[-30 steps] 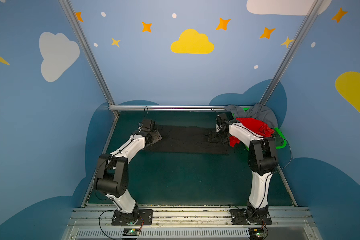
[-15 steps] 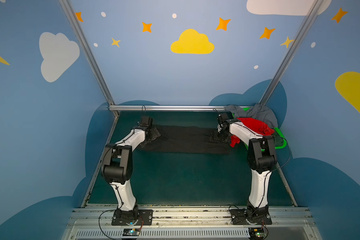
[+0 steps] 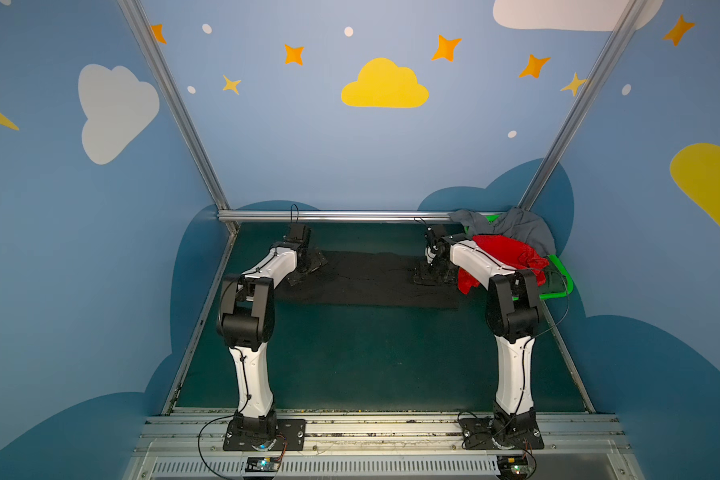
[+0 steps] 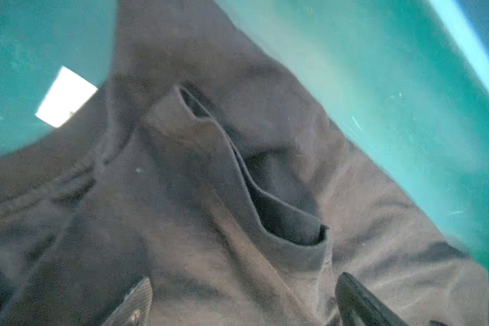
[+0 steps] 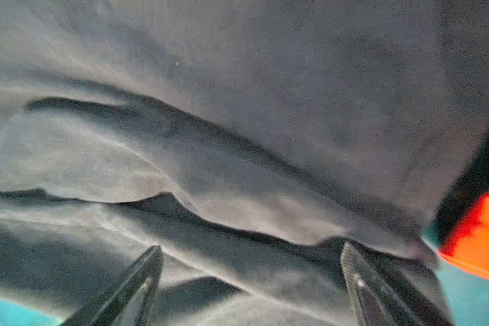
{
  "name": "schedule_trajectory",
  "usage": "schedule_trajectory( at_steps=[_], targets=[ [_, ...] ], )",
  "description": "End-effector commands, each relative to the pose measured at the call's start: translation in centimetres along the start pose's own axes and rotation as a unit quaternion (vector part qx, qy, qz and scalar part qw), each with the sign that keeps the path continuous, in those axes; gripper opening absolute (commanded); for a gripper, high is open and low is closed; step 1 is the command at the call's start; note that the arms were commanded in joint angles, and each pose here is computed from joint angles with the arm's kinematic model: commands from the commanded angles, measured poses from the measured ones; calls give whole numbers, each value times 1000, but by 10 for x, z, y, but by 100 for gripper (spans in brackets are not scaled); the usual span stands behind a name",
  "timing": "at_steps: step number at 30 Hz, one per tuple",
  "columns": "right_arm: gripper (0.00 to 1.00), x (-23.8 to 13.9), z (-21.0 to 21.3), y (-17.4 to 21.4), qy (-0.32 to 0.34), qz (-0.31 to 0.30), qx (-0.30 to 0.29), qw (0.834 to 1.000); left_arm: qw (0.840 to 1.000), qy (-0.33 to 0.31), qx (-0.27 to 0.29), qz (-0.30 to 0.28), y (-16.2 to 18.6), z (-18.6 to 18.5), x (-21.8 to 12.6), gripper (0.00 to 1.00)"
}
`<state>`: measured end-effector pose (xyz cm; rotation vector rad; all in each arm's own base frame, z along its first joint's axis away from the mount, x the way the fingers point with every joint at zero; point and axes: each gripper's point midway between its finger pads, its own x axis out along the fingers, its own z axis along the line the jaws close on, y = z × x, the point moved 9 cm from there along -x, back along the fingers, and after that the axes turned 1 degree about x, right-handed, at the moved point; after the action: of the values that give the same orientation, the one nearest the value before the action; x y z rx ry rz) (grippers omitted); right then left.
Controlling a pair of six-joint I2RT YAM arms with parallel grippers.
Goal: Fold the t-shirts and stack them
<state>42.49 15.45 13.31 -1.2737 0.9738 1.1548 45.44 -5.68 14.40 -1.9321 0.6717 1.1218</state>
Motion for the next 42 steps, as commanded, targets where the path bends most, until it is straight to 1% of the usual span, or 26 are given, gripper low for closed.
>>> schedule_trajectory(
  at_steps=[1,8,12,16,27,38,42],
  targets=[
    [96,9,4,10,-1,42,-17,999,1000,-3,14,27,6,-3,8,100],
    [96,10,9,33,13,67,-36,997,998,-11,31,50,5,-7,25,100],
    [96,9,6,54,12,74,-30,997,998,-13,33,51,2,-8,30,100],
    [96,11,4,74,9,84,-21,996,998,0,34,53,0,-13,34,100],
    [95,9,7,122,-16,107,-14,994,997,21,52,58,-6,-41,43,100],
    [95,9,15,171,-48,139,-14,989,995,30,66,65,5,-57,48,100],
    [95,5,16,184,-49,143,-15,988,995,36,65,67,7,-62,50,100]
  ],
)
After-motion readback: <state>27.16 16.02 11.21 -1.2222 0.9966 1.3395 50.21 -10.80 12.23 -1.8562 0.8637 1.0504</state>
